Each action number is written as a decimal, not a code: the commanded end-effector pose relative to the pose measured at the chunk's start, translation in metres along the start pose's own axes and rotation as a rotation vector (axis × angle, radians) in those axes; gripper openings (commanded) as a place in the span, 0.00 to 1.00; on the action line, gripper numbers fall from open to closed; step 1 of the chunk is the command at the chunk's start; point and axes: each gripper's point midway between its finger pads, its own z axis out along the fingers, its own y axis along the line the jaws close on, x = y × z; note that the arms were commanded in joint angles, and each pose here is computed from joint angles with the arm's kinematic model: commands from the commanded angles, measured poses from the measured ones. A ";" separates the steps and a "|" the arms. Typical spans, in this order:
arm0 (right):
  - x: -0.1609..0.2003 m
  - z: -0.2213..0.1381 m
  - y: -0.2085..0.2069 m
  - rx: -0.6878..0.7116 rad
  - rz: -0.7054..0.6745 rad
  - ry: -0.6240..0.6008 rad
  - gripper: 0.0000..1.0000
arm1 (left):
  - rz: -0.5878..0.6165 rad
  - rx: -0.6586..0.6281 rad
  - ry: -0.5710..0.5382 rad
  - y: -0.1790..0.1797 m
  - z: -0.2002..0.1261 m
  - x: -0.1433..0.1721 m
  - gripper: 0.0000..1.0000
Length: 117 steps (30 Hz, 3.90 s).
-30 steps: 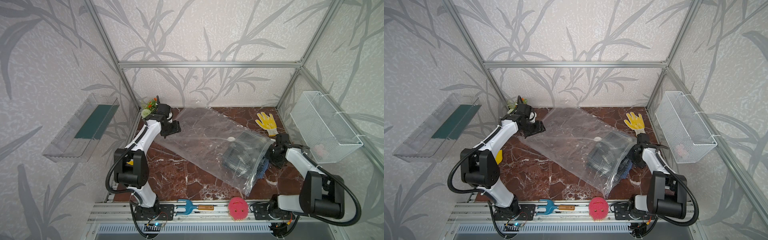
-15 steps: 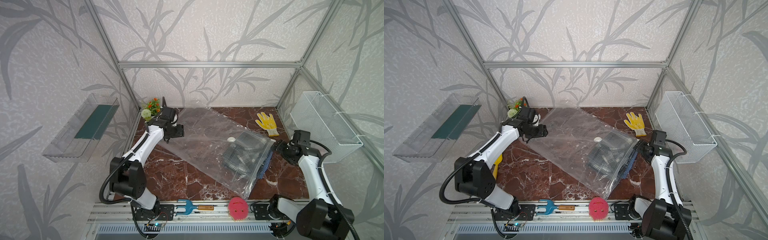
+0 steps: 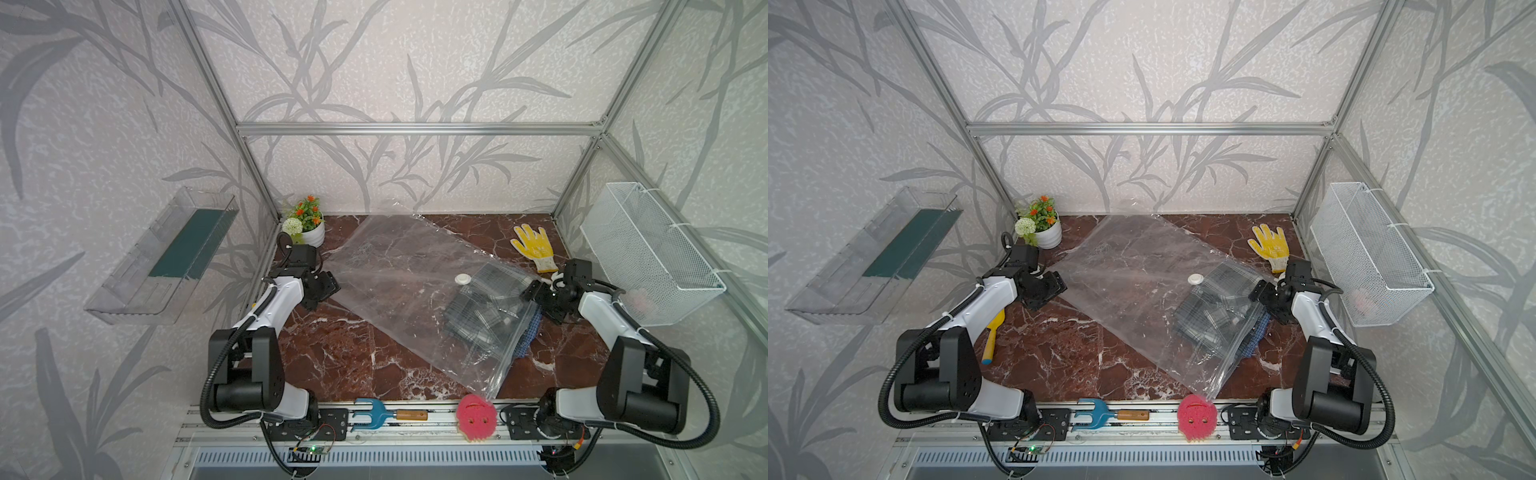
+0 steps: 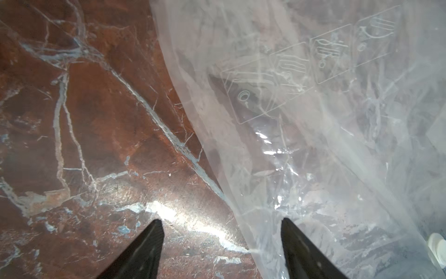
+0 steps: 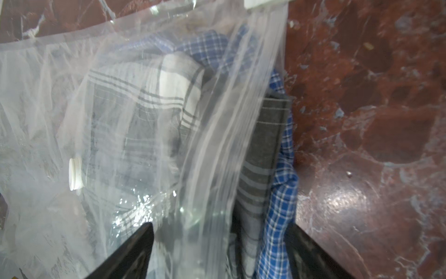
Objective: Take the shirt out of the vacuum bag
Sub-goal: Move the vacuum bag to the center of the board, then open the vacuum bag at the center of the board.
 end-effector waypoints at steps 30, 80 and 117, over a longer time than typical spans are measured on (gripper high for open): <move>0.029 0.079 0.006 0.144 -0.036 0.117 0.66 | 0.132 0.168 -0.185 -0.130 0.005 -0.090 0.00; -0.019 0.029 0.172 -0.046 -0.401 -0.054 0.84 | 1.085 0.440 -0.154 -0.264 -0.131 0.091 0.69; -0.001 0.034 0.124 -0.232 -0.294 0.010 0.82 | 1.353 0.087 0.028 -0.301 0.031 0.220 0.72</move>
